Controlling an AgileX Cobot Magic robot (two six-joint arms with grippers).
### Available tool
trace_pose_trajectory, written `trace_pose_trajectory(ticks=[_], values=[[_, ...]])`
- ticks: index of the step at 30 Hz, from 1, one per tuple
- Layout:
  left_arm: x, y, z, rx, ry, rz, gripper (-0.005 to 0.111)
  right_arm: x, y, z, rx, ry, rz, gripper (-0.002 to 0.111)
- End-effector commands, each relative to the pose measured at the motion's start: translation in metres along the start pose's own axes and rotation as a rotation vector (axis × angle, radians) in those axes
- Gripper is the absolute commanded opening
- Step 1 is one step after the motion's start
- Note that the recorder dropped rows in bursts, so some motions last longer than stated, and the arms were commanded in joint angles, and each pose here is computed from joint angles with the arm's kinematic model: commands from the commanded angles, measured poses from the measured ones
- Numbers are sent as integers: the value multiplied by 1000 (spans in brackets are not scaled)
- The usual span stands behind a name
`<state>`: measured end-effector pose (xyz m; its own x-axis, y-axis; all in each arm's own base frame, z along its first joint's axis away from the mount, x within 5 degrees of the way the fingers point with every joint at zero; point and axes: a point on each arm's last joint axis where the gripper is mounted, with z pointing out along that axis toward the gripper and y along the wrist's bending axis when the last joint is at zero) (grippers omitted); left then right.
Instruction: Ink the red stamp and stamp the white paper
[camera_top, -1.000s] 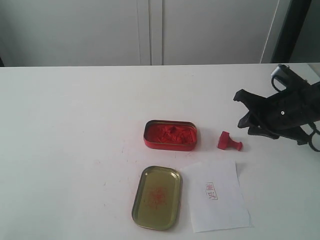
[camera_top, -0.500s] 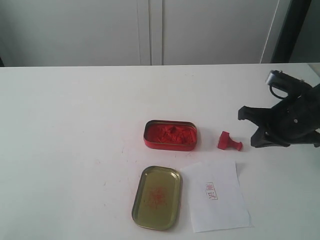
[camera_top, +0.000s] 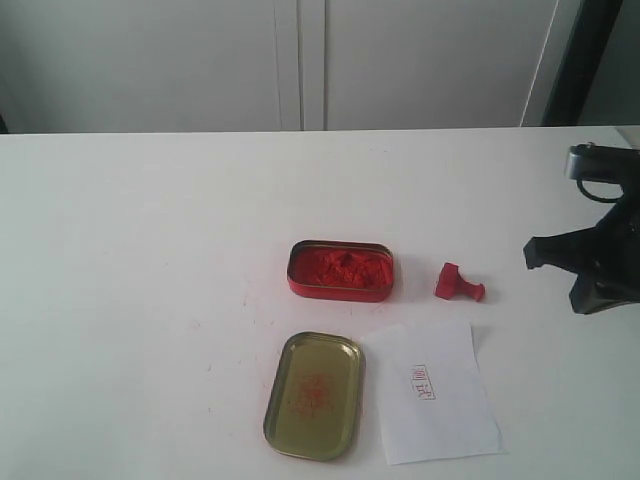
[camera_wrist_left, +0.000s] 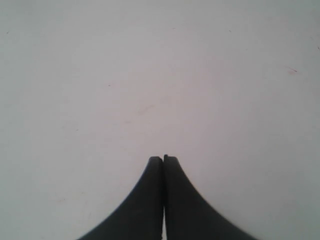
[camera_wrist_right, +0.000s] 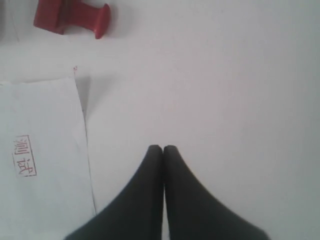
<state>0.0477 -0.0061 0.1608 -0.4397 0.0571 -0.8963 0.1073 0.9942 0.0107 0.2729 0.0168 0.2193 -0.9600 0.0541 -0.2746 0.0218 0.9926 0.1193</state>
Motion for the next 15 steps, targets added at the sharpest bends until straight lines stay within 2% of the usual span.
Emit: trace_pose_trajectory(ticks=[1,15], values=[[4,0,1,1,20,-2,0,3,-3,-17,22,-35,-11,0],[4,0,1,1,20,-2,0,20,-1,-69,32,-160,-45,0]])
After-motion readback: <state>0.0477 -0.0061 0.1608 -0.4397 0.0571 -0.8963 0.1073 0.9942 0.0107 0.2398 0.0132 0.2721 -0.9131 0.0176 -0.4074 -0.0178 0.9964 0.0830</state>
